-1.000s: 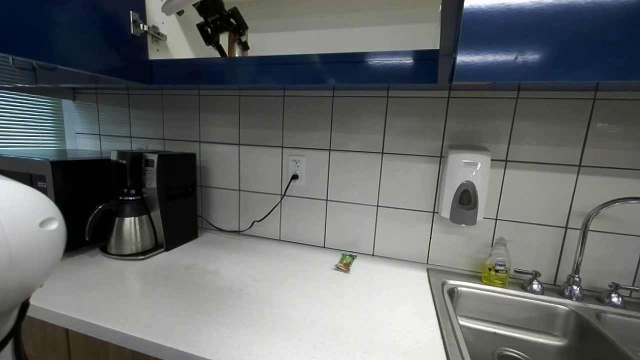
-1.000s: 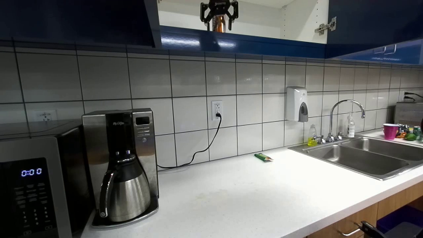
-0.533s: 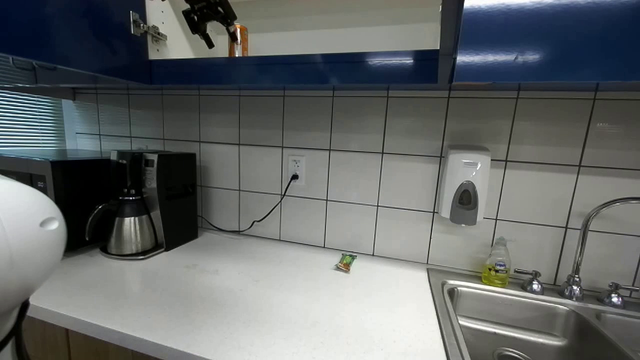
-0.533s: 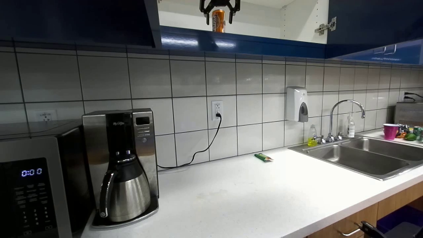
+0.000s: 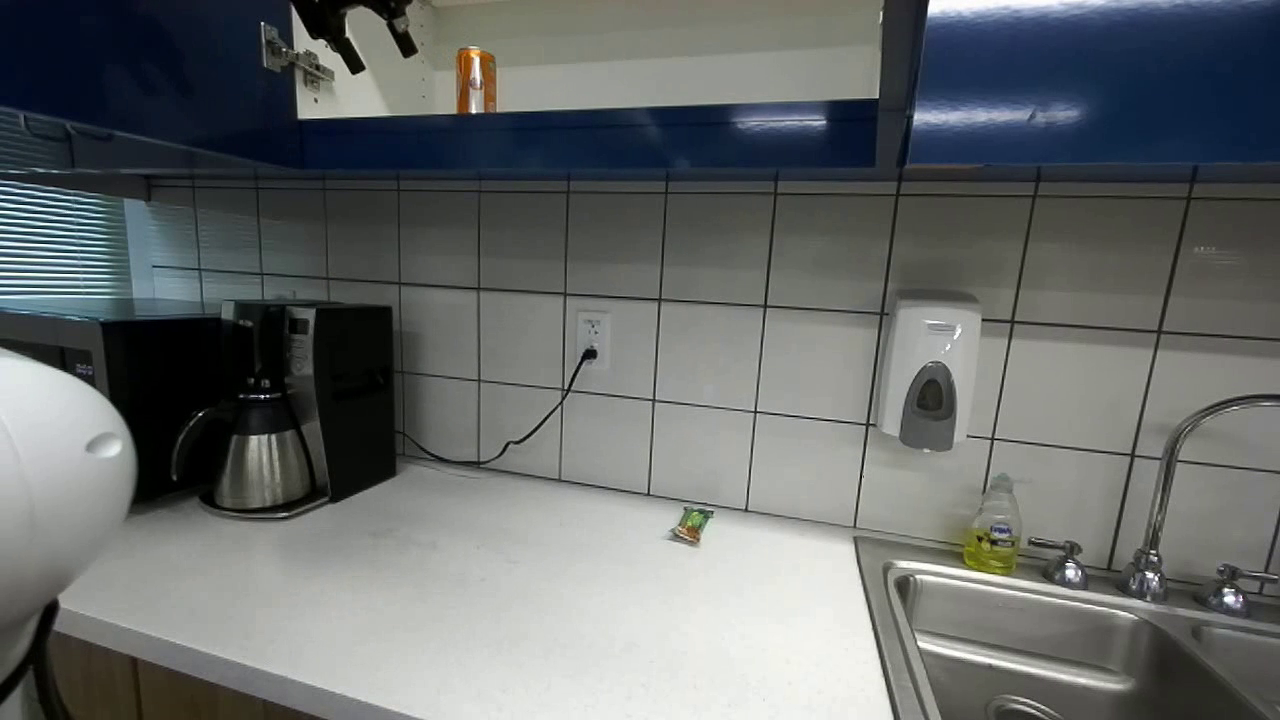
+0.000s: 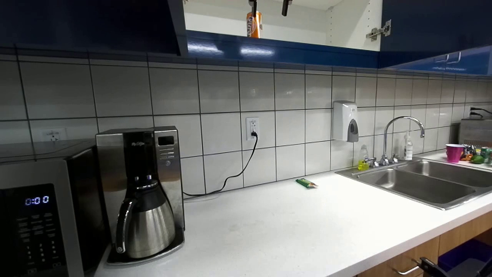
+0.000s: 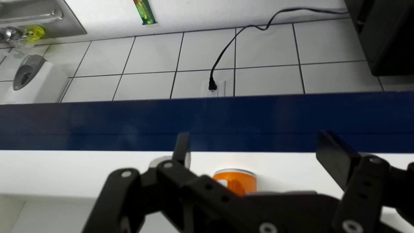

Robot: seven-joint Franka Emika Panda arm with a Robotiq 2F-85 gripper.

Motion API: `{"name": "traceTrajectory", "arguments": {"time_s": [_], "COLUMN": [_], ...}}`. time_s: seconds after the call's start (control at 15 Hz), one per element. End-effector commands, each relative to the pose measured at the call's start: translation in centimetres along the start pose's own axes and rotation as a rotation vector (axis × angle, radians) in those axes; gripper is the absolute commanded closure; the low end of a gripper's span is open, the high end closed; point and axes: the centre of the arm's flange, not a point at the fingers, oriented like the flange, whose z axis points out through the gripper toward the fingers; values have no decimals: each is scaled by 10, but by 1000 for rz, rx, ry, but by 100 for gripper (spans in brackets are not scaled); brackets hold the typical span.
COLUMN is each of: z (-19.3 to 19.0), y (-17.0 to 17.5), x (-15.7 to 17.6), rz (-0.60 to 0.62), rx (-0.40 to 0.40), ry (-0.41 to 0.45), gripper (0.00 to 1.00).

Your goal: Put the can in the top cabinet

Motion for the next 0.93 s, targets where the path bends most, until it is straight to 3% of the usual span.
{"name": "traceTrajectory", "arguments": {"time_s": [0.0,0.6,0.67,0.73,0.87], "z": [3,96,104,98,109], "y": [11,14,15,5,7], "x": [-79,-189,-198,-173,-186], "rz": [-47,-88,-87,-75,-76], "rx": [-7,-32,-40,-57,-64], "ry": [-7,-161,-185,-182,-205], "gripper": [0,0,0,0,0]}}
